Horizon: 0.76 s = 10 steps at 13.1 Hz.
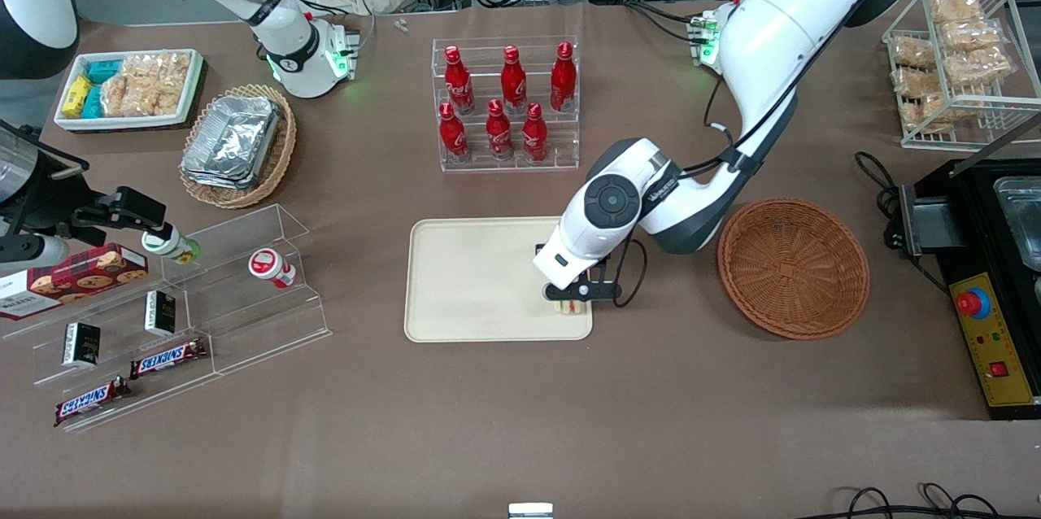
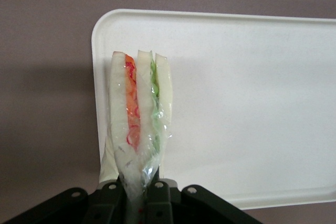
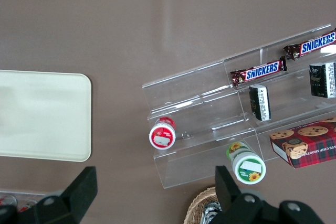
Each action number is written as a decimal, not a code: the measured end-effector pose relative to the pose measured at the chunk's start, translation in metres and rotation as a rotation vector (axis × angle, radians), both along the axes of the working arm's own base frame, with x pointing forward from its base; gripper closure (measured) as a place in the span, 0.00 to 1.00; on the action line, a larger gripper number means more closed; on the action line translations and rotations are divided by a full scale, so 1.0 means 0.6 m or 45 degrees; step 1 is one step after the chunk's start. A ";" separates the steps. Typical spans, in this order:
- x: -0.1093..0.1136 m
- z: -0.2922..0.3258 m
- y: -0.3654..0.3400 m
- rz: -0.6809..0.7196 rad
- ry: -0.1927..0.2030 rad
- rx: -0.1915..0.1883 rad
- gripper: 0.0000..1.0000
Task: Place sandwich from basket to tray
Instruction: 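Lower the sandwich onto the tray and open the left gripper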
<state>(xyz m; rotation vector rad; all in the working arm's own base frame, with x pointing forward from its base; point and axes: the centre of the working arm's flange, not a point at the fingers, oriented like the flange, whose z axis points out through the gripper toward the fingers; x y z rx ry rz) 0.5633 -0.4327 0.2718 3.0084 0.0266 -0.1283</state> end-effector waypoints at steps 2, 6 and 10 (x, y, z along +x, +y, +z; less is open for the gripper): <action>0.001 -0.026 0.002 -0.007 0.010 0.009 0.85; 0.003 -0.058 -0.002 0.002 0.008 -0.025 0.85; 0.003 -0.064 -0.003 0.005 0.012 -0.029 0.85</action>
